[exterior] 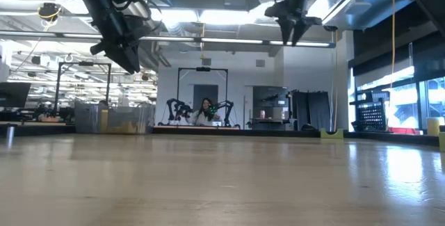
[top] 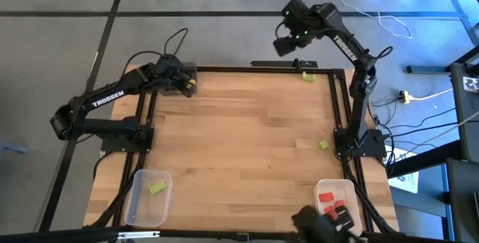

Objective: Sort & place blocks by color
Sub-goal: Put the top green block into the transparent bin

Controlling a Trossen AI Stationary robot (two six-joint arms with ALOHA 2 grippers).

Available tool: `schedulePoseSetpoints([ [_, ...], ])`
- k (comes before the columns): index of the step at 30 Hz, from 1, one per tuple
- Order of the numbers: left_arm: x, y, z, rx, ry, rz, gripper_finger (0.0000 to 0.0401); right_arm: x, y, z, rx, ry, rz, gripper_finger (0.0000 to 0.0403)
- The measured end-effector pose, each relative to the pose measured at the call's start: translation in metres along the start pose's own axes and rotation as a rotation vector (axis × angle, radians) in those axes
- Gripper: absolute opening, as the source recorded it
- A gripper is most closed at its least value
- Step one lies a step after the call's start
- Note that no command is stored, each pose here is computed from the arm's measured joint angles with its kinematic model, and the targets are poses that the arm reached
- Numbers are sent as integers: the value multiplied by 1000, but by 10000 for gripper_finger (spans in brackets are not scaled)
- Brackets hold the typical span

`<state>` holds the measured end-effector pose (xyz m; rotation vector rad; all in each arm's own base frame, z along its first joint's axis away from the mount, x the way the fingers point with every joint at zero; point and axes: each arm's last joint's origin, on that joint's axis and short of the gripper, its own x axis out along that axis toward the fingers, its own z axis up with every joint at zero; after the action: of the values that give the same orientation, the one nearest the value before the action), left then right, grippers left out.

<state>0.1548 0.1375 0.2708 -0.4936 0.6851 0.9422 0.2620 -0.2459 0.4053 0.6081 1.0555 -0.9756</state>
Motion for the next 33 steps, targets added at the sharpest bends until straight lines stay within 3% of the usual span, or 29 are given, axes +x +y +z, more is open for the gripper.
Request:
schedulePoseSetpoints([
  [8,-1,-3,-1,6,-1,1,94,19,-39,7,152,58,-38,154],
  [22,0,-3,-1,-14,-1,2,94,125,-70,-36,211,478,-182,154],
  [33,0,-3,-1,-41,-1,2,94,169,-108,-49,385,465,-183,154],
])
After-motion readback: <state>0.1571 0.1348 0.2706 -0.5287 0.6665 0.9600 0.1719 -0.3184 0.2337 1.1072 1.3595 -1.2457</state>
